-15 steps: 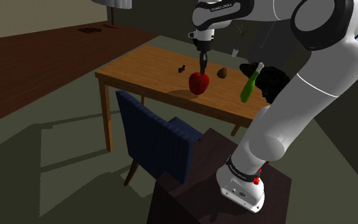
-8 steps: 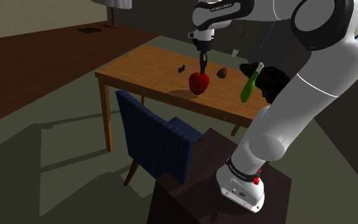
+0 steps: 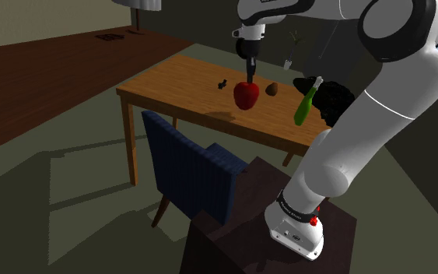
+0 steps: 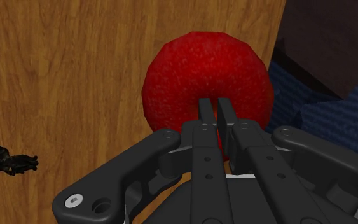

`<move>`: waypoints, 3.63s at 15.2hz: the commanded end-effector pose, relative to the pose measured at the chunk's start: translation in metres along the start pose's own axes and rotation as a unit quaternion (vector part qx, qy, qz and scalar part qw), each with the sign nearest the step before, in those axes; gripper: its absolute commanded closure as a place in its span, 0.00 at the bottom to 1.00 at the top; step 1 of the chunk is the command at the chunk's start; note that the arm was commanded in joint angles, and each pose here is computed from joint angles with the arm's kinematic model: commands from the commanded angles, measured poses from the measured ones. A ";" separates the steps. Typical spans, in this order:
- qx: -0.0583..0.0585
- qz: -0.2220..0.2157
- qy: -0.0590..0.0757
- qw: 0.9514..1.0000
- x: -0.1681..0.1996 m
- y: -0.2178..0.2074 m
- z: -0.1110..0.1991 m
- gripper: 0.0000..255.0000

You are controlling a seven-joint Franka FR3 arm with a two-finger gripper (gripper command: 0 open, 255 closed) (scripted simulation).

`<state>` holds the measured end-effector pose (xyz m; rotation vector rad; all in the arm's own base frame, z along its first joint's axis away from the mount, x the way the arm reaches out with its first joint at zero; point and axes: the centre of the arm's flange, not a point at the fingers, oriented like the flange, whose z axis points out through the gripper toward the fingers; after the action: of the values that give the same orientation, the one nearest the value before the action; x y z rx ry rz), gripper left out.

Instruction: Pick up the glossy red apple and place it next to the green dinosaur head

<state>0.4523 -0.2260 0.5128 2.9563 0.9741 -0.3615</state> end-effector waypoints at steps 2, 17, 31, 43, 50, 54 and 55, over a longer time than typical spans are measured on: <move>0.000 0.000 0.000 1.000 -0.005 -0.002 -0.017 1.00; 0.000 0.000 0.000 1.000 -0.022 -0.007 -0.094 1.00; 0.000 0.000 0.000 1.000 -0.039 -0.011 -0.166 1.00; 0.000 0.000 0.000 1.000 -0.097 -0.024 -0.191 1.00; 0.000 0.000 0.000 1.000 -0.185 -0.043 -0.170 1.00; 0.000 0.000 0.000 1.000 -0.236 -0.053 -0.158 1.00; 0.000 0.000 0.000 1.000 -0.248 -0.056 -0.155 1.00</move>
<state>0.2751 -0.3066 0.7250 2.9575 0.9717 -0.3617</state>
